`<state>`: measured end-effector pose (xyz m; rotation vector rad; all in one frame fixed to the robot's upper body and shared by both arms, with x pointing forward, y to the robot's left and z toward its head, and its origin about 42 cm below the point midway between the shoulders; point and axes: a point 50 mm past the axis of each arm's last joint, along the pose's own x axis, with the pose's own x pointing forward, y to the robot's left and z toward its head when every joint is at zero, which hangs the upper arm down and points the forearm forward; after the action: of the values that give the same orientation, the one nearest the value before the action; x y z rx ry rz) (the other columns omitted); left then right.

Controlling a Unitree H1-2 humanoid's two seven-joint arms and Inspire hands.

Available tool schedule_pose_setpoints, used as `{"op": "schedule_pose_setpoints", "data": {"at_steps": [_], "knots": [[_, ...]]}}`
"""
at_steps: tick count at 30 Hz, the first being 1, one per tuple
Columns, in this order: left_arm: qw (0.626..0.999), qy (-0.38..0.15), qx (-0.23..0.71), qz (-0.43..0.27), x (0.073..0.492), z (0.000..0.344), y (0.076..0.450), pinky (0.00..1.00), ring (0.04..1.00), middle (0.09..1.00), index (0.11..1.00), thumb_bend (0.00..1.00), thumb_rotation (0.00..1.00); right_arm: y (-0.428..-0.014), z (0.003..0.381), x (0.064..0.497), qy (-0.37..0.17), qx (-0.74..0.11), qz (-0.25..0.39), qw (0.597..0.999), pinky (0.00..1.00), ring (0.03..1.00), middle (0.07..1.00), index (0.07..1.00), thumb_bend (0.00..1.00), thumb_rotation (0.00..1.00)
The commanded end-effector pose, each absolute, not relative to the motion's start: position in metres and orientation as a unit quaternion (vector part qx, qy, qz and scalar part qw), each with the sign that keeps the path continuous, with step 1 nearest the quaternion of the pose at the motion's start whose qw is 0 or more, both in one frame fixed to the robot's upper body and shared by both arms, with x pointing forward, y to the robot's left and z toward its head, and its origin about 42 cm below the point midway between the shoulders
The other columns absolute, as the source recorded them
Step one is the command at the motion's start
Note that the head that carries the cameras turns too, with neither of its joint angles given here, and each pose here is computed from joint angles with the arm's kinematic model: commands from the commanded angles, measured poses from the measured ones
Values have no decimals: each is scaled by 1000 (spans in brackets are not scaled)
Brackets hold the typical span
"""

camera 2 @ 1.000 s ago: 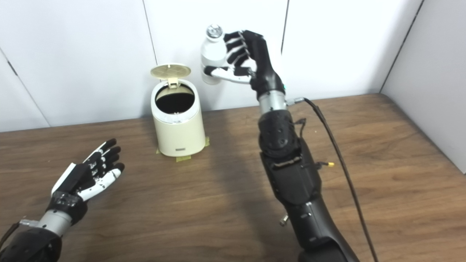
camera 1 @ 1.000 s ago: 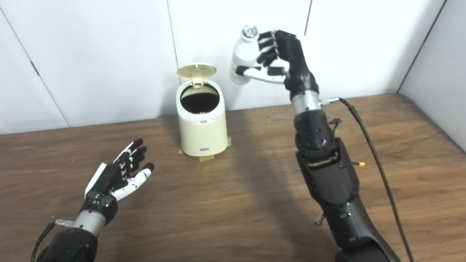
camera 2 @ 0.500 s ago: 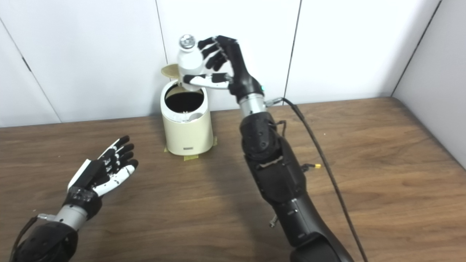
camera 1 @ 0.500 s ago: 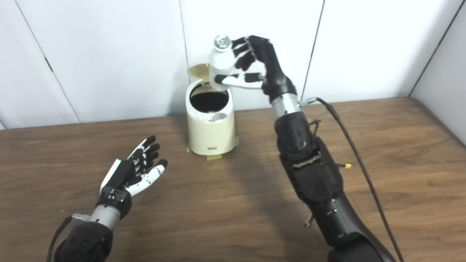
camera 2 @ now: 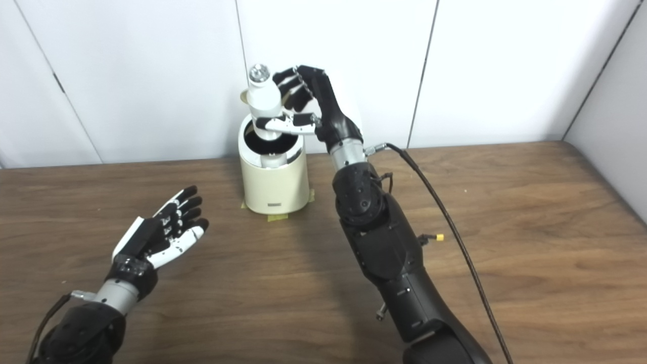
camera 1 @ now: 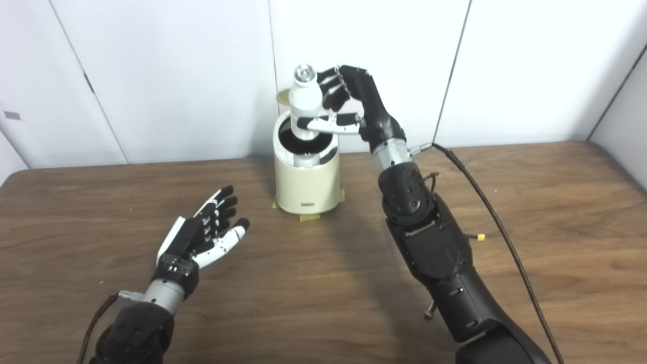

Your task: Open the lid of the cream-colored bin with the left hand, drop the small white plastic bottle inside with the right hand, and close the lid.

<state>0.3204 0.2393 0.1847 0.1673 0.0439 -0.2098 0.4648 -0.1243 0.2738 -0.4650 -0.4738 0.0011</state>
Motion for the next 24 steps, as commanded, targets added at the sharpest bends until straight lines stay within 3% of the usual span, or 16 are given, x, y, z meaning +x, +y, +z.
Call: {"op": "schedule_pose_setpoints", "data": {"at_steps": [1,24], "knots": [[990,-19,89,-104,324,205,238,964,944,943,984,417,234,-121,310,472,-293,-215,-17,932,378,412,472,511,517,0],[990,-27,83,-111,326,208,230,955,932,927,977,436,243,-116,294,491,-273,-196,-37,941,412,436,491,490,520,0]]}}
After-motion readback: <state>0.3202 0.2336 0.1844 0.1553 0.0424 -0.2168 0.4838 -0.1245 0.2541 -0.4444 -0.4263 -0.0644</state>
